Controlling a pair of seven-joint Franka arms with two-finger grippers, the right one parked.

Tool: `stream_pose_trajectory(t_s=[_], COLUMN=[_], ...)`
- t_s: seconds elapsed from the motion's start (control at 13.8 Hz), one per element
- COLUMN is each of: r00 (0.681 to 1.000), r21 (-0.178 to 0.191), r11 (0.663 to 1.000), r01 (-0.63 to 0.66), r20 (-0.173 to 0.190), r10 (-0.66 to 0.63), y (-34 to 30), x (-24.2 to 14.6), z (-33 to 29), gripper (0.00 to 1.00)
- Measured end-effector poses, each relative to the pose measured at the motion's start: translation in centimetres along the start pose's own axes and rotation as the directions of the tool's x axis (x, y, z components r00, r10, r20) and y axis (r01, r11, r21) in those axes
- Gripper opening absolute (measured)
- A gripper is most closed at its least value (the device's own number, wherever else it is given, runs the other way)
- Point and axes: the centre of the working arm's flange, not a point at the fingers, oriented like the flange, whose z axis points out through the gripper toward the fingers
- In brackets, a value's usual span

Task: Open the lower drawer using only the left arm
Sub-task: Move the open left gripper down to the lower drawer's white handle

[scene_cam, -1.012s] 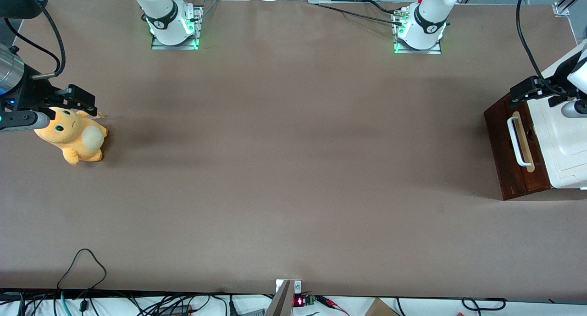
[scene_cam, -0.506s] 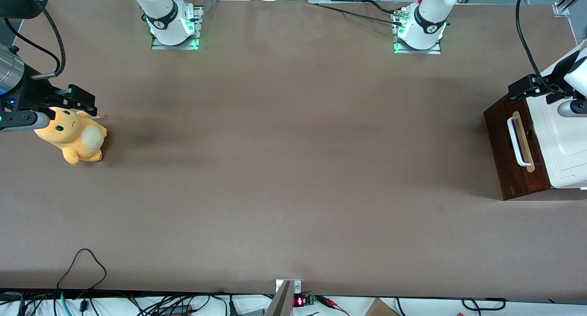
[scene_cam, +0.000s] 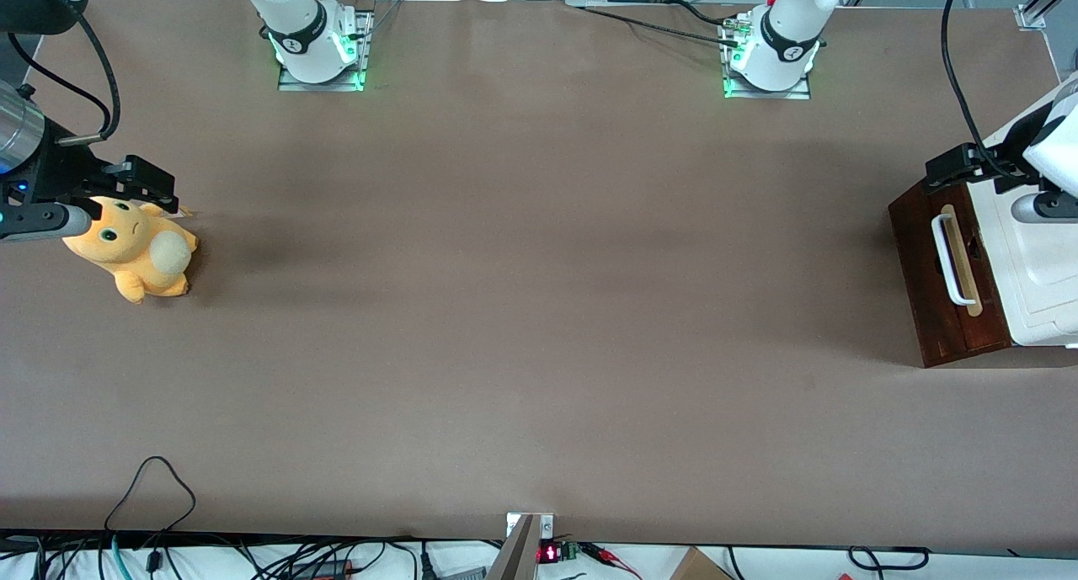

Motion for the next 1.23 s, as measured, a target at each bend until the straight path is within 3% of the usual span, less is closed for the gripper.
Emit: stream_pose_trajectory(t_s=[0.07,0.22,0.36,0.51,0.72,0.94,1.08,1.23], r00=[1.000,0.999,0.999,0.997,0.991,0.980,0.976,0.974], r21=[0.060,0.214,0.384,0.544,0.728,0.853,0.891,0.912], r11=[0.998,0.976,0.923,0.839,0.681,0.509,0.440,0.394], r01=[-0.009,-0.032,-0.015,0.021,0.079,0.117,0.112,0.114], r20=[0.006,0.023,0.049,0.054,0.017,-0.018,-0.015,-0.025], r10=[0.009,0.027,-0.004,-0.060,-0.134,-0.196,-0.218,-0.224], y=[0.3,3.0,6.5,9.3,12.4,11.4,9.7,8.7], x=[0.2,0.4,0.3,0.2,0.6,1.2,1.5,2.0], z=[0.2,0.7,1.7,3.6,9.4,18.6,23.6,27.0], gripper=[0.99,0.98,0.98,0.98,0.98,0.97,0.96,0.95])
